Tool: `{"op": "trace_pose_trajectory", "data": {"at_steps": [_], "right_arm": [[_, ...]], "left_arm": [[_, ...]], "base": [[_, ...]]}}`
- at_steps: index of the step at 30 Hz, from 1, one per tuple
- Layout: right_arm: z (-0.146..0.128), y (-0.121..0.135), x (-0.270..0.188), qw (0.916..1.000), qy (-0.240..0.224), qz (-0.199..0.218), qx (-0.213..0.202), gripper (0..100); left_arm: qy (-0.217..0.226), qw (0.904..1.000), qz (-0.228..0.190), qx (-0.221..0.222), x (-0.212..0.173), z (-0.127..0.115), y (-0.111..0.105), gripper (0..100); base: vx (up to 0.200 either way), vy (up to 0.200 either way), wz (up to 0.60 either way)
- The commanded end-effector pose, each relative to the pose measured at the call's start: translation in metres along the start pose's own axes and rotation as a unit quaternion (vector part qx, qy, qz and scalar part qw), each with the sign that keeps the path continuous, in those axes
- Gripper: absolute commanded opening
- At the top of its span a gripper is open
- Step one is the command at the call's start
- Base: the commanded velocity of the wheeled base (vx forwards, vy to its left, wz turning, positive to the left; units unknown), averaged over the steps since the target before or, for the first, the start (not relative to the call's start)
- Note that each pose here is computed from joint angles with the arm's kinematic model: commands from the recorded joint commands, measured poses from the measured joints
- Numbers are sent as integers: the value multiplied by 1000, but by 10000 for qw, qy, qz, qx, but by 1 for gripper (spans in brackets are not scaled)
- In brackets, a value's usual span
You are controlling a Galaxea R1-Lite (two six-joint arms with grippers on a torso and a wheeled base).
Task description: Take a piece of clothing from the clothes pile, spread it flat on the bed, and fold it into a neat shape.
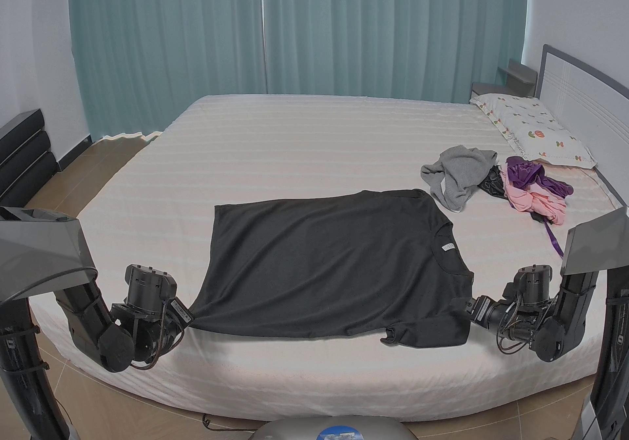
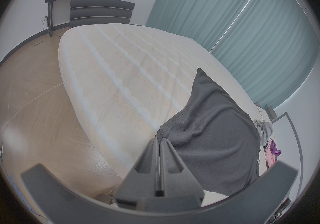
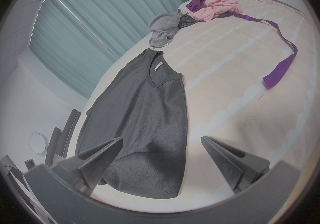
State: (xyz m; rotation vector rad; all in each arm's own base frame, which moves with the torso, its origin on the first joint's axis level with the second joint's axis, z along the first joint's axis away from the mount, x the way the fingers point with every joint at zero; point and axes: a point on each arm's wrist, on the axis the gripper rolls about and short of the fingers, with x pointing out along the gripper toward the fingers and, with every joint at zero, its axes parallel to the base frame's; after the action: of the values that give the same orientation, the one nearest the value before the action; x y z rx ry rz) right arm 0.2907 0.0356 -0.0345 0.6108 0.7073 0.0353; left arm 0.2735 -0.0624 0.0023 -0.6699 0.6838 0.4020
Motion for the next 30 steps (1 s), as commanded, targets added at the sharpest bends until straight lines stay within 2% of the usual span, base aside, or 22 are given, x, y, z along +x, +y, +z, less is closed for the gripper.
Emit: {"op": "trace_pose_trajectory", "data": {"at_steps": [1, 4, 11, 14, 19, 27, 30], "right_arm": [[-5, -2, 6, 9999, 123, -21, 1, 0], [-11, -2, 13, 9997, 244, -34, -39, 0], [6, 8, 20, 9998, -94, 188, -72, 0], [24, 16, 24, 9983, -452, 348, -93, 0], [53, 29, 26, 9963, -724, 450, -76, 0], [89, 46, 48, 9962, -761, 430, -39, 0], [93, 46, 62, 9966, -723, 393, -26, 0]], "left_arm": [[7, 10000, -1, 0, 1, 0, 0, 0], [2, 10000, -7, -2, 0, 0, 0, 0], [-4, 10000, -2, -10, 1, 0, 0, 0], [-7, 10000, 2, -15, 2, 0, -1, 0], [-144, 9998, -135, -89, 2, 4, -3, 0], [-312, 9992, -190, -176, 6, 9, -3, 0], [-331, 9991, -188, -196, 7, 10, -3, 0]], "base": [[0, 0, 0], [0, 0, 0], [0, 0, 0], [0, 0, 0], [0, 0, 0], [0, 0, 0], [0, 0, 0]]}}
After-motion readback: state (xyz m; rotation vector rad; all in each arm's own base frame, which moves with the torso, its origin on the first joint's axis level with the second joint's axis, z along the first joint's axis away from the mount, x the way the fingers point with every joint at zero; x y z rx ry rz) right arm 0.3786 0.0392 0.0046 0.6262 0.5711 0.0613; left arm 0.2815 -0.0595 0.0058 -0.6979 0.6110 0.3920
